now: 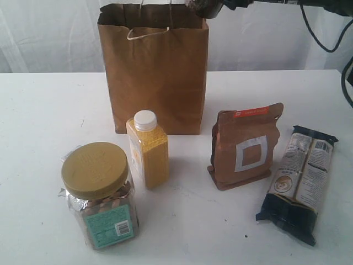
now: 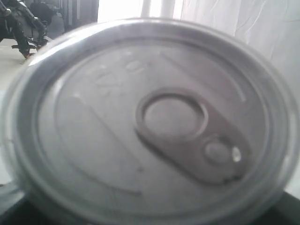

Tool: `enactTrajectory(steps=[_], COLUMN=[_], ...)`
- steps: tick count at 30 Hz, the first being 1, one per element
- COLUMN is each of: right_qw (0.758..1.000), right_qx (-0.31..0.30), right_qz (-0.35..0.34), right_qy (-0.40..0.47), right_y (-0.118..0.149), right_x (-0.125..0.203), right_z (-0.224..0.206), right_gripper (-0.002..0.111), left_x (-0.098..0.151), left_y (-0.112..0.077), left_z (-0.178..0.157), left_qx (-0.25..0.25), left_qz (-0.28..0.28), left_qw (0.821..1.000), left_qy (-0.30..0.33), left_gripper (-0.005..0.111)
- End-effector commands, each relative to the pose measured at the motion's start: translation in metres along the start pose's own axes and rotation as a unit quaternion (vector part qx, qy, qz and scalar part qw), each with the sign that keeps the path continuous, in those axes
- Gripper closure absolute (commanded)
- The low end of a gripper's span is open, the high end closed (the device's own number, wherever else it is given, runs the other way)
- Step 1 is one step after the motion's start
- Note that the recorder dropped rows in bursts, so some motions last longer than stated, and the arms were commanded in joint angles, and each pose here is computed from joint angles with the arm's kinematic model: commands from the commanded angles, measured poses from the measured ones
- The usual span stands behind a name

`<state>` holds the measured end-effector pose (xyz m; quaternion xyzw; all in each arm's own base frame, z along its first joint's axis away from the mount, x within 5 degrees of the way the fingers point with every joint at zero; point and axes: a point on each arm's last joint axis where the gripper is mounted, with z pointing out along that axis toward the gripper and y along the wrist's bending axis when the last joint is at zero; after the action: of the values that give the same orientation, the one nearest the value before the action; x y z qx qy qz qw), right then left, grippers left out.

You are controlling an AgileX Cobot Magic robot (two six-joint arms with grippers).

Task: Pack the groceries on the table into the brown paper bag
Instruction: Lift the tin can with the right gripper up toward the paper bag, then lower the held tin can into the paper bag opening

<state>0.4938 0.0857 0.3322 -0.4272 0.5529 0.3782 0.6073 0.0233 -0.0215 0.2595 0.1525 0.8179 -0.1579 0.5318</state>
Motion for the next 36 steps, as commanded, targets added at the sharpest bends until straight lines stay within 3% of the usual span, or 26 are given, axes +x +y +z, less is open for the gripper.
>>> enactTrajectory(steps=[1,17,21,25,36], right_qw=[0.999,0.998,0.998,0.997,0.997], right_qx=[0.001,0.003,0.003,0.007,0.014], right_qz=[0.01,0.062,0.061,0.038,0.035], right_qy=[-0.043,0.0,0.005,0.074,0.072], right_y=[0.003,0.001,0.006,0.017,0.023], right_x=[-0.02,-0.014,-0.027,-0.043,-0.06], right_z=[-0.001,-0.008,-0.01,-0.015,-0.022], right_gripper=[0.108,0.108,0.108,0.108,0.108], left_x=[0.001,0.001,0.001,0.001,0.001], left_y=[-0.001,-0.001,-0.001,-0.001,-0.001], left_z=[0.001,0.001,0.001,0.001,0.001], left_qx=[0.004,0.004,0.004,0.004,0.004], left_qz=[-0.01,-0.01,-0.01,-0.01,-0.009], left_qw=[1.0,1.0,1.0,1.0,1.0], left_qy=[0.002,0.002,0.002,0.002,0.002], left_gripper=[0.107,0.107,0.107,0.107,0.107])
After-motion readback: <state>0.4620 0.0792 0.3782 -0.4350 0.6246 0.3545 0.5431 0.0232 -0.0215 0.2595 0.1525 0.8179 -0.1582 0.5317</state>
